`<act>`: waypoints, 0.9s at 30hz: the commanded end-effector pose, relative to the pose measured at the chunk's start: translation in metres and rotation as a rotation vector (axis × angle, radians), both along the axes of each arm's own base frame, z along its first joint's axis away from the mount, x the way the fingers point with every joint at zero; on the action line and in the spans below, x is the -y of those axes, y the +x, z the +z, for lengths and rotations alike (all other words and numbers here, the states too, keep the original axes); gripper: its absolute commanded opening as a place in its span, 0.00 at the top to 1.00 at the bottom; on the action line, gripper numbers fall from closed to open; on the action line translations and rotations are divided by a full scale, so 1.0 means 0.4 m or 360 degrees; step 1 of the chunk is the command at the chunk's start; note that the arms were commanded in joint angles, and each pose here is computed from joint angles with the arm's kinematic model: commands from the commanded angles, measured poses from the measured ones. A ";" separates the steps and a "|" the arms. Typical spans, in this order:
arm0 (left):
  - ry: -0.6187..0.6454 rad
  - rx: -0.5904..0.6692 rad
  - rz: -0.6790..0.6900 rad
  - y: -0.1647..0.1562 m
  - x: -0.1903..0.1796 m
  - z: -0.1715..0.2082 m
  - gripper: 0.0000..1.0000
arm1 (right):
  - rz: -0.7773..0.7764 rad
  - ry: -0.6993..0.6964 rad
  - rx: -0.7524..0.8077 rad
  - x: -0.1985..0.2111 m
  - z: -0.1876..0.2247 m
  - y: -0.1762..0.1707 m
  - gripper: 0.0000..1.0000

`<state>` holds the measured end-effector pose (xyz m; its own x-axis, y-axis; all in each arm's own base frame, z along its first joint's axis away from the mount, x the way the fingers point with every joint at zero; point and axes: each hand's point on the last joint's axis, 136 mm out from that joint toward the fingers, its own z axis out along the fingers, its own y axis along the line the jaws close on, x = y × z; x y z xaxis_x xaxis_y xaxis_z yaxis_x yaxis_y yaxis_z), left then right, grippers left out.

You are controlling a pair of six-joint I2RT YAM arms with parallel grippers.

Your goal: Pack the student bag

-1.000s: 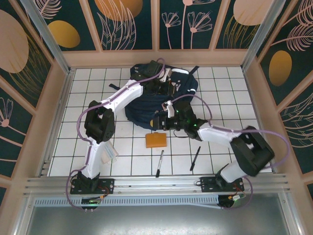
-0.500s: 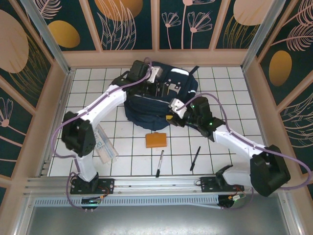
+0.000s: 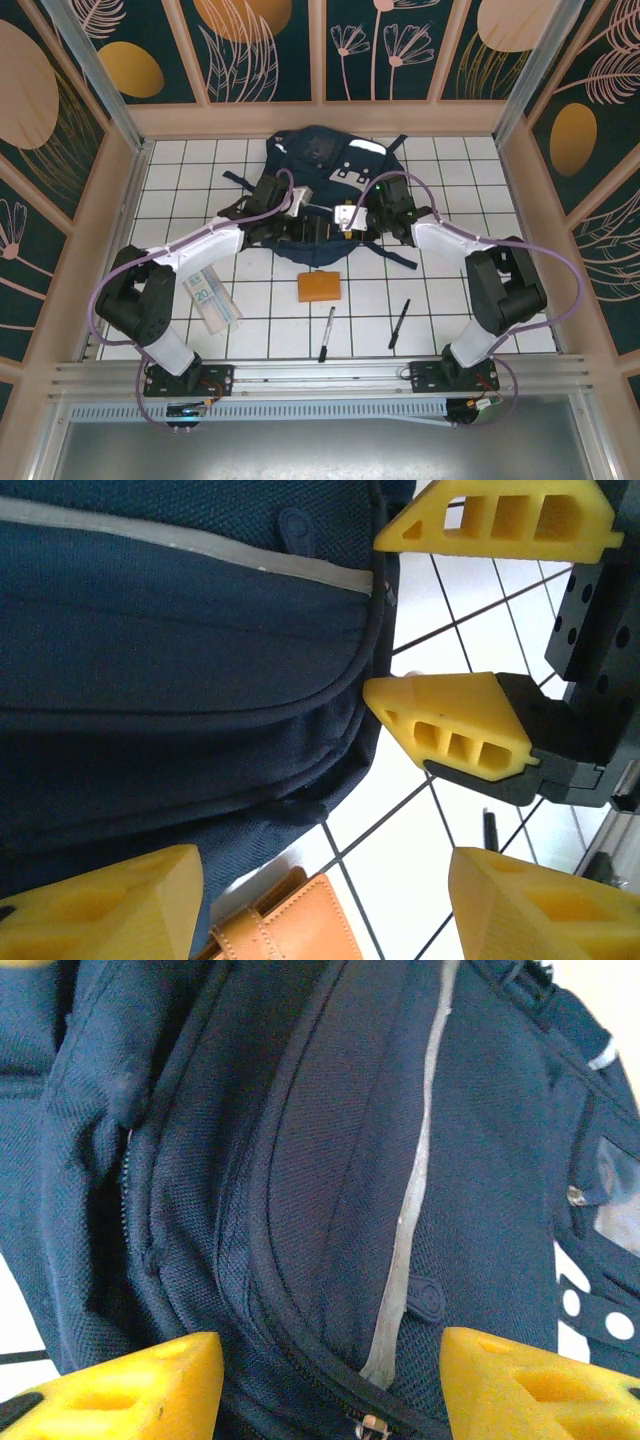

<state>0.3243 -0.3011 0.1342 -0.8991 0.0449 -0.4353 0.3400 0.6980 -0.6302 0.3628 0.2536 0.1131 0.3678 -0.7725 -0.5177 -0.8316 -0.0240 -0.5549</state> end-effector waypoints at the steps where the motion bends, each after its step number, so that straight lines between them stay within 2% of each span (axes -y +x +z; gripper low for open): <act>1: -0.0177 0.0013 0.0083 0.019 0.021 0.052 0.35 | 0.0114 -0.0139 0.0020 -0.010 -0.037 -0.004 0.41; 4: -0.0167 -0.0025 0.0129 0.017 0.017 0.030 0.34 | 0.0110 -0.0189 0.0101 -0.017 -0.065 0.009 0.42; 6: -0.0127 -0.0041 0.0163 0.021 0.009 0.014 0.34 | 0.0112 -0.0167 0.0124 -0.023 -0.067 0.011 0.46; 7: -0.0100 -0.0046 0.0181 0.024 0.005 0.005 0.34 | 0.0118 -0.0156 0.0129 -0.027 -0.066 0.012 0.52; 10: -0.0042 -0.0046 0.0216 0.037 -0.005 -0.017 0.34 | 0.0115 -0.0110 0.0107 -0.039 -0.056 0.014 0.82; 13: 0.0017 -0.0020 0.0224 0.052 -0.007 -0.027 0.33 | 0.0107 -0.0052 0.0100 -0.052 -0.037 0.016 1.00; 18: 0.0037 0.0006 0.0213 0.075 0.011 -0.004 0.33 | 0.0091 0.0101 0.0101 -0.066 0.016 0.009 1.00; 22: 0.0139 -0.0050 0.0206 0.069 0.022 -0.046 0.35 | 0.0055 0.0313 0.0081 -0.075 0.083 0.014 1.00; 27: 0.0270 -0.0111 0.0289 0.058 0.001 -0.090 0.37 | 0.0052 0.0371 0.0052 -0.079 0.104 0.015 1.00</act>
<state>0.3539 -0.3057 0.1297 -0.9051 -0.0626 -0.4205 0.2200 0.7774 -0.5893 0.3746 0.2567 0.0963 0.3136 -0.7609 -0.5681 -0.8485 0.0440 -0.5274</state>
